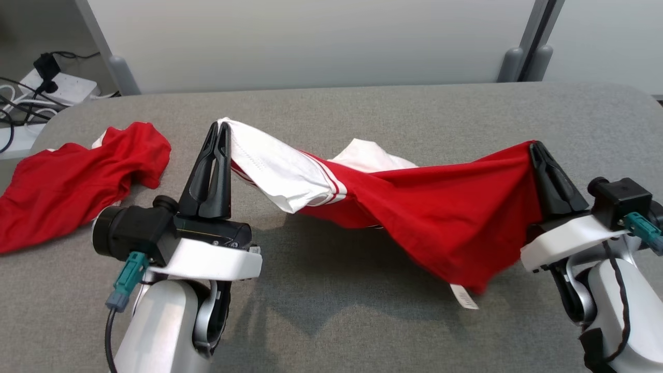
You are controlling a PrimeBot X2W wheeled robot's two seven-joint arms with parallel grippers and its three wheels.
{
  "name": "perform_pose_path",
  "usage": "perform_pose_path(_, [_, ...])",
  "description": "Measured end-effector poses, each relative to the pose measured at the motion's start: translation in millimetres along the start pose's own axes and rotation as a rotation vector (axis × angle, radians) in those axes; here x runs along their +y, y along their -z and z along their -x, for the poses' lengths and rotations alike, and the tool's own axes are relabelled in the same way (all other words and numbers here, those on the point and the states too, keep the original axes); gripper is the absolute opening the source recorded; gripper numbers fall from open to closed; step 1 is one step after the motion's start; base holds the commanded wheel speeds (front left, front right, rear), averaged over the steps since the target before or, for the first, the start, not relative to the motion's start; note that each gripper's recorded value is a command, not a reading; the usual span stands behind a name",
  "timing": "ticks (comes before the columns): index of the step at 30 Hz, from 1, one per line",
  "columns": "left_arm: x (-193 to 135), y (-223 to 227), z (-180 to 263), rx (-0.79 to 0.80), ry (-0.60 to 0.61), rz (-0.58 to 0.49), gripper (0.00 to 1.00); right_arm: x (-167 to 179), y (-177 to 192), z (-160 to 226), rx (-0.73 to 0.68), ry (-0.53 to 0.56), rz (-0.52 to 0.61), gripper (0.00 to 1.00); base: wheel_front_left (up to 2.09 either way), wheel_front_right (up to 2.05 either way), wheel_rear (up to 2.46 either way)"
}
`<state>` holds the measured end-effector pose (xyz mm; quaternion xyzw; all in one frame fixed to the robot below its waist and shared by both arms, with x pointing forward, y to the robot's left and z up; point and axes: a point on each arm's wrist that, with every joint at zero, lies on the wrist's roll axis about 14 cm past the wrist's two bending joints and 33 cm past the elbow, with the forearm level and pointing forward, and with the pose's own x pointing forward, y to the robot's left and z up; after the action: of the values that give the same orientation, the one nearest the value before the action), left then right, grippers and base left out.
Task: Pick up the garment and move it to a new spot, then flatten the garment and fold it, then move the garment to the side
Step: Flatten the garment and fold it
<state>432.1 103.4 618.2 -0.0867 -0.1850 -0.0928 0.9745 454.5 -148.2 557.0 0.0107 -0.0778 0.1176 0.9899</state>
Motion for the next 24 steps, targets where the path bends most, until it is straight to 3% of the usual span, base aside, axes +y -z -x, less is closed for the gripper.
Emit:
perform_pose_path(5, [-14,-13,13,0.001,0.038,0.015,0.0,-20,-14,14,-0.028,0.044,0.042,0.0,0.0,0.0,0.0])
perform_pose_path(8, [-18,3,19,0.073,0.053,0.049,0.0,-23,15,12,0.098,0.035,0.05,0.0,0.0,0.0,0.0])
perform_pose_path(14, [-14,48,24,0.18,0.048,0.088,0.0,-21,34,-36,0.176,0.0,0.05,0.0,0.0,0.0,0.0])
perform_pose_path(15, [-12,54,23,0.187,0.045,0.096,0.0,-21,32,-46,0.169,0.003,0.039,0.39,0.0,0.0,0.0])
perform_pose_path(16, [-13,61,21,0.2,0.051,0.096,0.0,-23,33,-55,0.167,0.006,0.043,1.0,0.0,0.0,0.0])
perform_pose_path(20, [-12,84,14,0.241,0.058,0.087,0.0,-19,40,-72,0.169,0.006,0.027,1.0,0.0,0.0,0.0])
perform_pose_path(24, [-15,102,18,0.291,0.066,0.084,0.0,-18,42,-61,0.146,0.017,0.006,1.0,0.0,0.0,0.0])
